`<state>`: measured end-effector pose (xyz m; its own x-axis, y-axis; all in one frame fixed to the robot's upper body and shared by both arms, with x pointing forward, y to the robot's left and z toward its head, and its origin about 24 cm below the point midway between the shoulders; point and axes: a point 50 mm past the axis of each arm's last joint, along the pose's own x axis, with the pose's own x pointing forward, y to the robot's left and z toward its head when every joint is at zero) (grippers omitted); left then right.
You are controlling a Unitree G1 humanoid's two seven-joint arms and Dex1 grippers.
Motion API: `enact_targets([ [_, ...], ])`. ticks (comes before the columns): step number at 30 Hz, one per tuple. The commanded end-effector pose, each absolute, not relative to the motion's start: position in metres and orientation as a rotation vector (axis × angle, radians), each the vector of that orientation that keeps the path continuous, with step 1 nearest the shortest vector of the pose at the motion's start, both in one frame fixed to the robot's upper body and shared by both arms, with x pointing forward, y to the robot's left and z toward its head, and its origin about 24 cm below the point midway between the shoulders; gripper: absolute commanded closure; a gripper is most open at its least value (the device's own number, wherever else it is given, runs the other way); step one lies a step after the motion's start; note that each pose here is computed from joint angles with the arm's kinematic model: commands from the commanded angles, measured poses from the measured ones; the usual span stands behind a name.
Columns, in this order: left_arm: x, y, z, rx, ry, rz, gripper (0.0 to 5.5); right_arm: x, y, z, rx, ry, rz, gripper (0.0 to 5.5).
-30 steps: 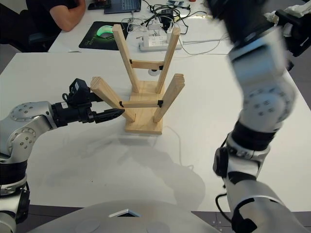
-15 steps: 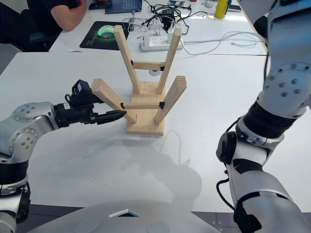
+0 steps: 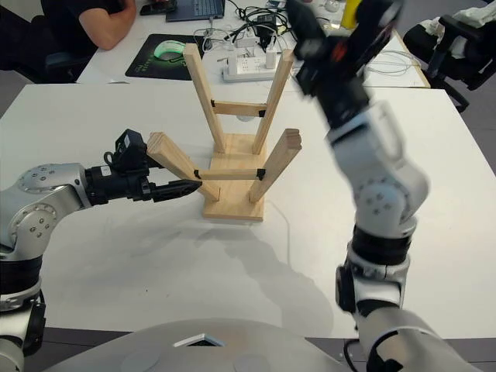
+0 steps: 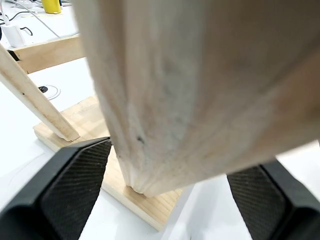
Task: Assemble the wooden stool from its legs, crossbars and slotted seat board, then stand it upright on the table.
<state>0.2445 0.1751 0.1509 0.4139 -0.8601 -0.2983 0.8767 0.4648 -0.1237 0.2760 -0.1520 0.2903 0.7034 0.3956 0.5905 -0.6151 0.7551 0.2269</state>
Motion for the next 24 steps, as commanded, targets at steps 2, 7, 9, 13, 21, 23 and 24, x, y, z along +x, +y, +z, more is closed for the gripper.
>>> enact_targets([
  [2, 0.240, 0.177, 0.149, 0.050, 0.351, -1.070, 1.60, 0.262, -0.175, 0.347, 0.479, -0.765, 0.649, 5.49],
  [7, 0.240, 0.176, 0.149, 0.051, 0.350, -1.076, 1.60, 0.267, -0.117, 0.218, 0.396, -0.116, 0.864, 5.49],
  [9, 0.241, 0.173, 0.150, 0.052, 0.350, -1.090, 1.60, 0.261, -0.110, 0.173, 0.334, 0.061, 0.830, 5.49],
  [13, 0.242, 0.172, 0.151, 0.054, 0.353, -1.102, 1.60, 0.269, -0.120, 0.253, 0.403, -0.343, 0.774, 5.49],
  [21, 0.241, 0.175, 0.148, 0.050, 0.355, -1.082, 1.60, 0.265, -0.184, 0.354, 0.491, -0.789, 0.644, 5.49],
  [23, 0.241, 0.175, 0.148, 0.051, 0.355, -1.082, 1.60, 0.263, -0.171, 0.343, 0.517, -0.728, 0.723, 5.49],
  [24, 0.241, 0.175, 0.148, 0.053, 0.356, -1.084, 1.60, 0.263, -0.157, 0.327, 0.504, -0.643, 0.780, 5.49],
])
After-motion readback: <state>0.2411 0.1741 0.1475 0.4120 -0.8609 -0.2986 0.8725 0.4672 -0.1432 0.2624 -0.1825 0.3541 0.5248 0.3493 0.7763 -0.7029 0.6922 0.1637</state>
